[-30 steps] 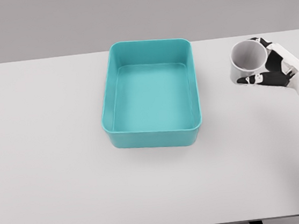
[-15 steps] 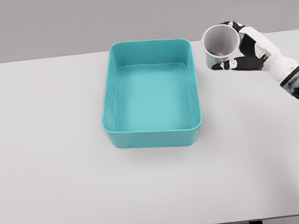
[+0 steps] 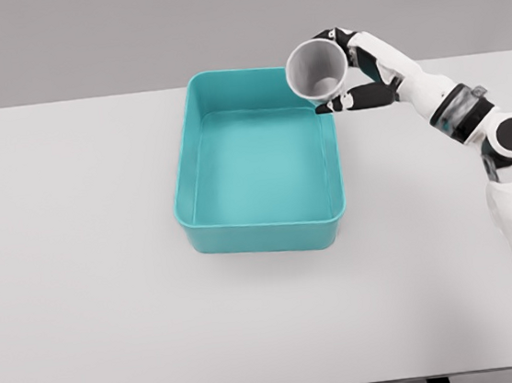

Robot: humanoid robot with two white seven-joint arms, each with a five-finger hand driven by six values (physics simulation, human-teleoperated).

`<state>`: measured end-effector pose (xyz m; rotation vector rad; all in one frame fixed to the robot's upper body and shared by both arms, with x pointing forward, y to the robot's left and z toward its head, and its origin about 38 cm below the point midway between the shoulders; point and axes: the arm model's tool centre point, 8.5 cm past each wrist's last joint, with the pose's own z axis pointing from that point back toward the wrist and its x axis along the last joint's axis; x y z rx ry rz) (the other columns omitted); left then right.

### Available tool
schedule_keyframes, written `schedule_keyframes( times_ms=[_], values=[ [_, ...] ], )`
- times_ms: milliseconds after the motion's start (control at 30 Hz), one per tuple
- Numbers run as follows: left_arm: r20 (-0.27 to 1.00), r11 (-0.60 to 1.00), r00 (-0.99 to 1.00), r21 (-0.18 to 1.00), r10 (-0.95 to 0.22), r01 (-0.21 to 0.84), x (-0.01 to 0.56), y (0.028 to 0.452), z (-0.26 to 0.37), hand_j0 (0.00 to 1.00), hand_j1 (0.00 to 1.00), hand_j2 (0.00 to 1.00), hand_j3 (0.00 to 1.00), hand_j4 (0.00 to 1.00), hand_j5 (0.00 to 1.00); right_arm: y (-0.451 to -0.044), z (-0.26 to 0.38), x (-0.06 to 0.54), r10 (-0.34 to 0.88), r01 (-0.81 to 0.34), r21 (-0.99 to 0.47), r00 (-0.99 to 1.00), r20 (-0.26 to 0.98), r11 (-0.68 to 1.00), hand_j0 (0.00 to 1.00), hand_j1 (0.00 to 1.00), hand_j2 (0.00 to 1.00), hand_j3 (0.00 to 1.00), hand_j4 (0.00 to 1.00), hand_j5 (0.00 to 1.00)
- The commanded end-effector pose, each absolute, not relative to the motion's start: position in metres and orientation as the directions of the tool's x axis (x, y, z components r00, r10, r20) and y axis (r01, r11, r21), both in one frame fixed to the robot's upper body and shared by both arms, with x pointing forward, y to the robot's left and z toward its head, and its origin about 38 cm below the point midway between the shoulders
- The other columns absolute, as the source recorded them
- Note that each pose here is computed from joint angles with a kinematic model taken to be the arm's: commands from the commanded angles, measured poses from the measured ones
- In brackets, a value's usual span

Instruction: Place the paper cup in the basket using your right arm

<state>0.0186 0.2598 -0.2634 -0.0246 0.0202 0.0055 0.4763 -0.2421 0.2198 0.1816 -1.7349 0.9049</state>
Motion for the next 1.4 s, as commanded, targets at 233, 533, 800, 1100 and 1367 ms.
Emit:
schedule_keyframes(
  times_ms=[233,533,800,1100,1367],
  values=[
    [-0.022,1.0,1.0,-0.025,0.006,-0.006,0.018,0.26,-0.263,1.0,1.0,1.0,1.0,1.0,1.0,-0.194,0.226,0.481,0.425,-0.546,-0.618,-0.45,0.785,0.565,0.51,0.51,0.51,0.51,0.51,0.51],
    [-0.02,1.0,1.0,-0.025,0.006,-0.006,0.019,0.26,-0.263,1.0,1.0,1.0,1.0,1.0,1.0,-0.163,0.235,0.486,0.535,-0.522,-0.747,-0.525,0.662,0.413,0.5,0.5,0.5,0.5,0.5,0.5],
    [-0.022,1.0,1.0,-0.025,0.004,-0.005,0.018,0.26,-0.263,1.0,1.0,1.0,1.0,1.0,1.0,-0.133,0.24,0.487,0.628,-0.47,-0.856,-0.605,0.49,0.214,0.5,0.5,0.5,0.5,0.5,0.5],
    [-0.02,1.0,1.0,-0.025,0.006,-0.006,0.019,0.26,-0.263,1.0,1.0,1.0,1.0,1.0,1.0,-0.114,0.249,0.488,0.66,-0.419,-0.907,-0.673,0.333,0.03,0.5,0.5,0.5,0.5,0.5,0.5],
    [-0.02,1.0,1.0,-0.025,0.004,-0.005,0.019,0.26,-0.263,1.0,1.0,1.0,1.0,1.0,1.0,-0.112,0.25,0.486,0.659,-0.411,-0.911,-0.685,0.31,0.001,0.75,0.75,0.75,0.75,0.75,0.75]
  ],
)
